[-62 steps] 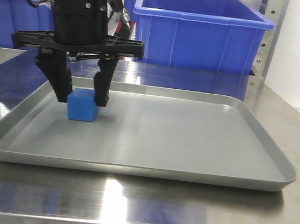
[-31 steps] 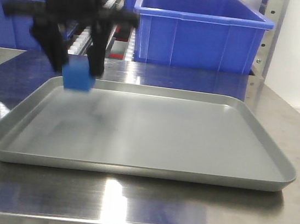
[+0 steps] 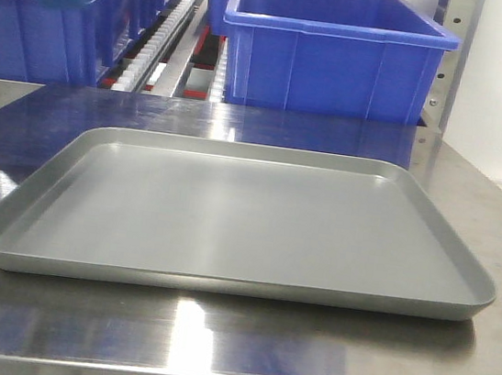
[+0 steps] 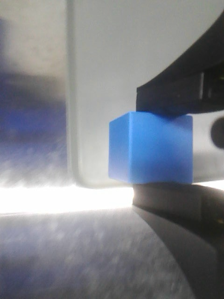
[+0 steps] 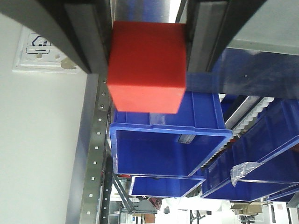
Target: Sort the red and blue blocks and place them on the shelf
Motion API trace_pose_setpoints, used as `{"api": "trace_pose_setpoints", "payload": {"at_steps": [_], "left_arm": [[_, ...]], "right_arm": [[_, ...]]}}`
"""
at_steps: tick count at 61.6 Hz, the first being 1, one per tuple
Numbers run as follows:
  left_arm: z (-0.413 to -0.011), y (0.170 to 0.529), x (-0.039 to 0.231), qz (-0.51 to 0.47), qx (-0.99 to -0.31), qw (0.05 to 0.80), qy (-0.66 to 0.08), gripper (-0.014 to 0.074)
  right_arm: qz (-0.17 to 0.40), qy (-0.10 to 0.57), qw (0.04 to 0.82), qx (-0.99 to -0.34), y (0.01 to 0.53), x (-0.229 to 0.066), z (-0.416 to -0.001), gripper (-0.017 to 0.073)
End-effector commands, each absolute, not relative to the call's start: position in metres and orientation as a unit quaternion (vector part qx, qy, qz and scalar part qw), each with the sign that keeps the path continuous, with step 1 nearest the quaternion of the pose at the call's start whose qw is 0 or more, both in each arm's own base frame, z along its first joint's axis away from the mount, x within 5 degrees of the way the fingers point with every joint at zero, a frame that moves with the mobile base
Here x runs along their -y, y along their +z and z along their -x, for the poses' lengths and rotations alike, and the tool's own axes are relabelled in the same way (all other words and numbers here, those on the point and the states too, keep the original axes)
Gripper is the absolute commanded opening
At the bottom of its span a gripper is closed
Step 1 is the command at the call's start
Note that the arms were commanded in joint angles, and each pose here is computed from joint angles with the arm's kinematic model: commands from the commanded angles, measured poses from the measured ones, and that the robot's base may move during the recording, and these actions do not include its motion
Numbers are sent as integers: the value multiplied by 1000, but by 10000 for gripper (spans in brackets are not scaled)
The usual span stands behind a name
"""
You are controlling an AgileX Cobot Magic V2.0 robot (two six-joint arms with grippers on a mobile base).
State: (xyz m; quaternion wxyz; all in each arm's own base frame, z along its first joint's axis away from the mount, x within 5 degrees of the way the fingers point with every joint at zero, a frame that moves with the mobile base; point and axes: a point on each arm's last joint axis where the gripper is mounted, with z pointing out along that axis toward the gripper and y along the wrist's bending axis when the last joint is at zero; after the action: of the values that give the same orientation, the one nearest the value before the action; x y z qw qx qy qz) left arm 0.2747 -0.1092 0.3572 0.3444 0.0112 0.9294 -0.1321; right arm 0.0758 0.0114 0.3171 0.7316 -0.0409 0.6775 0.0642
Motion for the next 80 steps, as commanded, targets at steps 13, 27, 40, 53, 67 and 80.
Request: {"api": "trace_pose_setpoints", "payload": {"at_steps": [13, 27, 40, 53, 67, 80], "left_arm": [[-228, 367, 57, 26, -855, 498, -144, 136], [-189, 345, 36, 26, -814, 567, -121, 122], [-157, 337, 21, 40, -780, 615, -109, 122], [-136, 349, 14, 47, -751, 650, -103, 122], [-124, 356, 12, -42, -727, 685, -19, 122], [-115, 353, 12, -8, -697, 713, -69, 122]], "right_arm": [[37, 61, 770, -634, 334, -10, -74, 257], [37, 61, 770, -634, 334, -10, -74, 257], [37, 61, 770, -634, 334, -10, -74, 257], [37, 61, 770, -634, 334, -10, -74, 257], [37, 61, 770, -634, 334, -10, -74, 257], [37, 61, 770, -634, 334, -10, -74, 257]]}}
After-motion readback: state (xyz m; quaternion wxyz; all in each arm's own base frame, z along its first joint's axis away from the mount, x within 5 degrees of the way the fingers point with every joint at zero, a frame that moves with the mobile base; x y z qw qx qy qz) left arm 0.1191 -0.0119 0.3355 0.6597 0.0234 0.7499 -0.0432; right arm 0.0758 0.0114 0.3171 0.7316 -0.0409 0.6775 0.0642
